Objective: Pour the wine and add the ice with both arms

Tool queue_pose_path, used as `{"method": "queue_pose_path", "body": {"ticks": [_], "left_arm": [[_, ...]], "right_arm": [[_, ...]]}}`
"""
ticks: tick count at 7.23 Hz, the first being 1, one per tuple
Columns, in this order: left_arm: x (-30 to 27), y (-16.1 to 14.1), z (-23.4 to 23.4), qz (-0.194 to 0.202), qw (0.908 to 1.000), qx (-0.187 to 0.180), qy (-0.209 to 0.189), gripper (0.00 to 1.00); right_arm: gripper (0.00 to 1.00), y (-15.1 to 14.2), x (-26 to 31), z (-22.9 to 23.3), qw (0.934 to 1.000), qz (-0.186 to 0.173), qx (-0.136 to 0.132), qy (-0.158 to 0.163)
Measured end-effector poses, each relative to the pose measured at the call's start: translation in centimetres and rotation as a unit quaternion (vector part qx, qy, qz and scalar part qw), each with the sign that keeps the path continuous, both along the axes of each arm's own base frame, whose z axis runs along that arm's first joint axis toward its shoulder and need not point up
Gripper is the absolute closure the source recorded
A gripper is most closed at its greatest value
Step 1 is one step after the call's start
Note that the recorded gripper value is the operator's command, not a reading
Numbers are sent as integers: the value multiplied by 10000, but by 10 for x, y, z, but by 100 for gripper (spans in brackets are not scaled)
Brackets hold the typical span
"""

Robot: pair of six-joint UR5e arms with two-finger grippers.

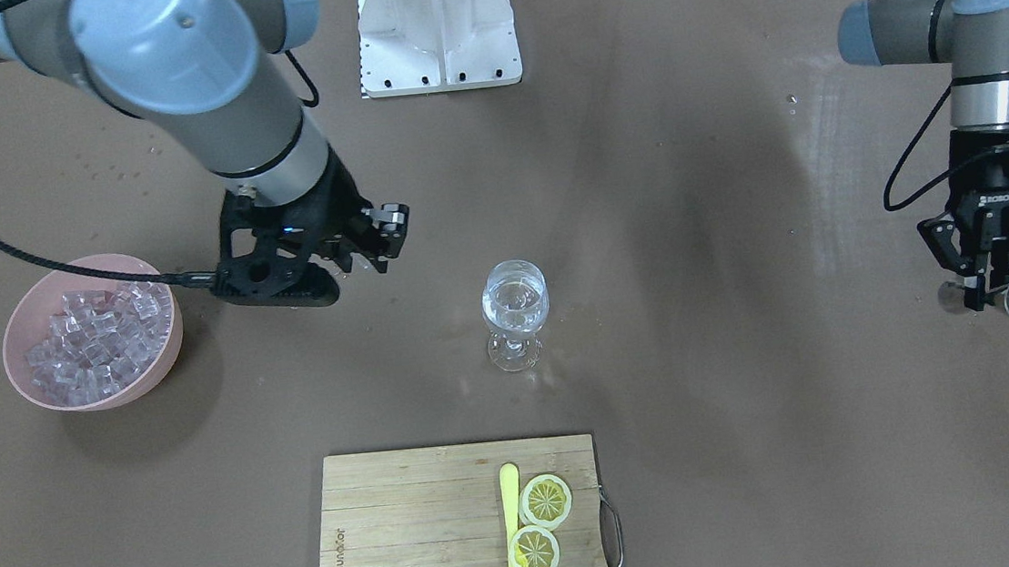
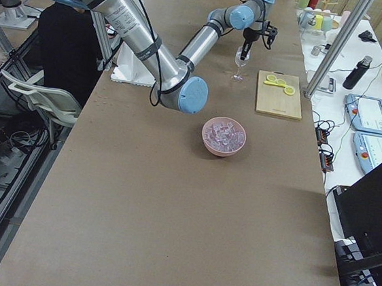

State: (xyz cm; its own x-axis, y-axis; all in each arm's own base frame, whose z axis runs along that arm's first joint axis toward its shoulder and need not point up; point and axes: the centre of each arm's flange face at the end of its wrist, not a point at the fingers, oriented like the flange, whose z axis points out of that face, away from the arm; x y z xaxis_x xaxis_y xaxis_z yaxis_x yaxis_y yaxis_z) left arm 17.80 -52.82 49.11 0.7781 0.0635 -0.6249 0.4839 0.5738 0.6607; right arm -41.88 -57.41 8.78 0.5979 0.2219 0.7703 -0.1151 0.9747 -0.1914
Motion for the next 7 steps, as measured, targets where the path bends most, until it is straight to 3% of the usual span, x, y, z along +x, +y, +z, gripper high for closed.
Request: {"method": "queue_pose_path", "body": {"ticks": [3, 7], "left_arm": [[-31, 11, 96, -624, 9960, 432, 481, 100], [-54, 39, 182, -863, 9958, 176, 253, 98]], "right_arm": [[100, -24, -91, -50, 9993, 359, -64, -68], [100, -31, -118, -54, 9990, 442, -17, -105]]}}
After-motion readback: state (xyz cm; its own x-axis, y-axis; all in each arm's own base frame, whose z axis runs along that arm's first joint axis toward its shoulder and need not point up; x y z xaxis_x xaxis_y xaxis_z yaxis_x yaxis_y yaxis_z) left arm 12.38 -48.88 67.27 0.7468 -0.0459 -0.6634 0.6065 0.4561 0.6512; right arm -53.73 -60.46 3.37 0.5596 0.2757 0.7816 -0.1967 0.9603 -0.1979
